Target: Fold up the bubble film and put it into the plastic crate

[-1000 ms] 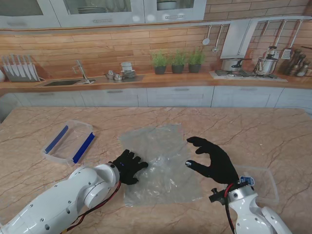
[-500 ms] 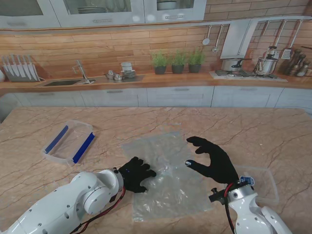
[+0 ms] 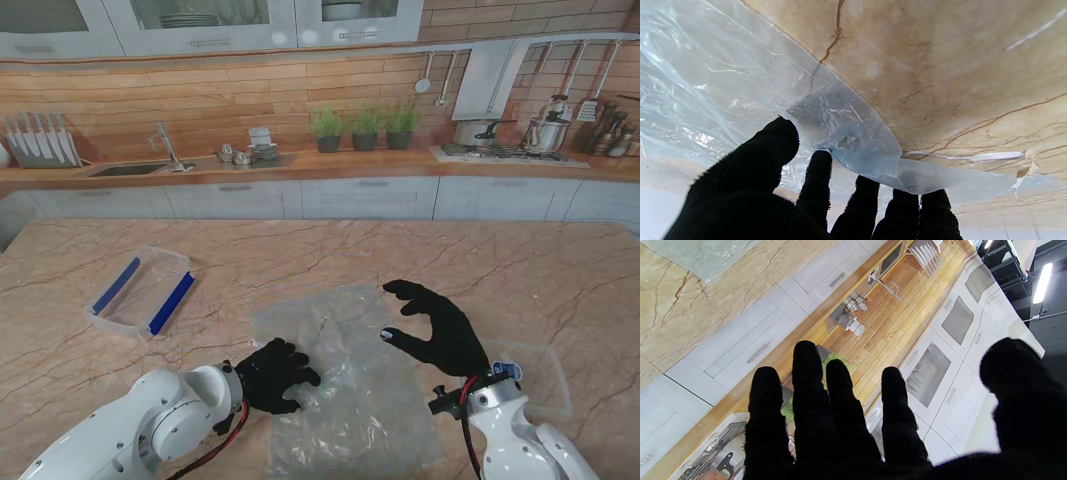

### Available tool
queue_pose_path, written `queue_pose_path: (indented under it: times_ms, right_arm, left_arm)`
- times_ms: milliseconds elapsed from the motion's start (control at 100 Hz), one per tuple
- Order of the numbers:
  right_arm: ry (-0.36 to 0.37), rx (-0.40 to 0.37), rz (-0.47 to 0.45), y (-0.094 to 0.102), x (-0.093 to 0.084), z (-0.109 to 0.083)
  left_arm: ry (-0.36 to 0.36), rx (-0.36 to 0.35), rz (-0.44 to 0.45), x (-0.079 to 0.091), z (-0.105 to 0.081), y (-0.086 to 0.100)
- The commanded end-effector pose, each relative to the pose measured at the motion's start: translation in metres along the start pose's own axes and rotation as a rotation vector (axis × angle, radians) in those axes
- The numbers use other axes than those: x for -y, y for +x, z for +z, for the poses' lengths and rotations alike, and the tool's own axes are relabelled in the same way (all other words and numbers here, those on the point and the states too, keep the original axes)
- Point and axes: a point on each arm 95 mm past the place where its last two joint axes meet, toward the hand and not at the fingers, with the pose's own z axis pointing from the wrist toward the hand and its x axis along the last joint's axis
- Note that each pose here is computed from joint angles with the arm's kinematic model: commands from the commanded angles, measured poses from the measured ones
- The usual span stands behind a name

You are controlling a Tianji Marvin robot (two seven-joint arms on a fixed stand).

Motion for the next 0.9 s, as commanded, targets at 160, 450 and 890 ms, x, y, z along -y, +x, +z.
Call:
queue_pose_path:
  times_ms: [160, 450, 890]
  right_arm:
    - [0.009, 0.0, 0.006, 0.002, 0.002, -0.001]
    - [0.004, -0.003, 0.007, 0.002, 0.002, -0.001]
    - [0.007, -0.002, 0.01, 0.002, 0.002, -0.001]
  left_arm:
    - [0.063, -0.007, -0.04, -0.005, -0.001, 0.007]
    - [0.134, 0.005, -0.028, 0.008, 0.013, 0.008]
    - [0.215, 0.053, -0.057, 0.019, 0.025, 0.004]
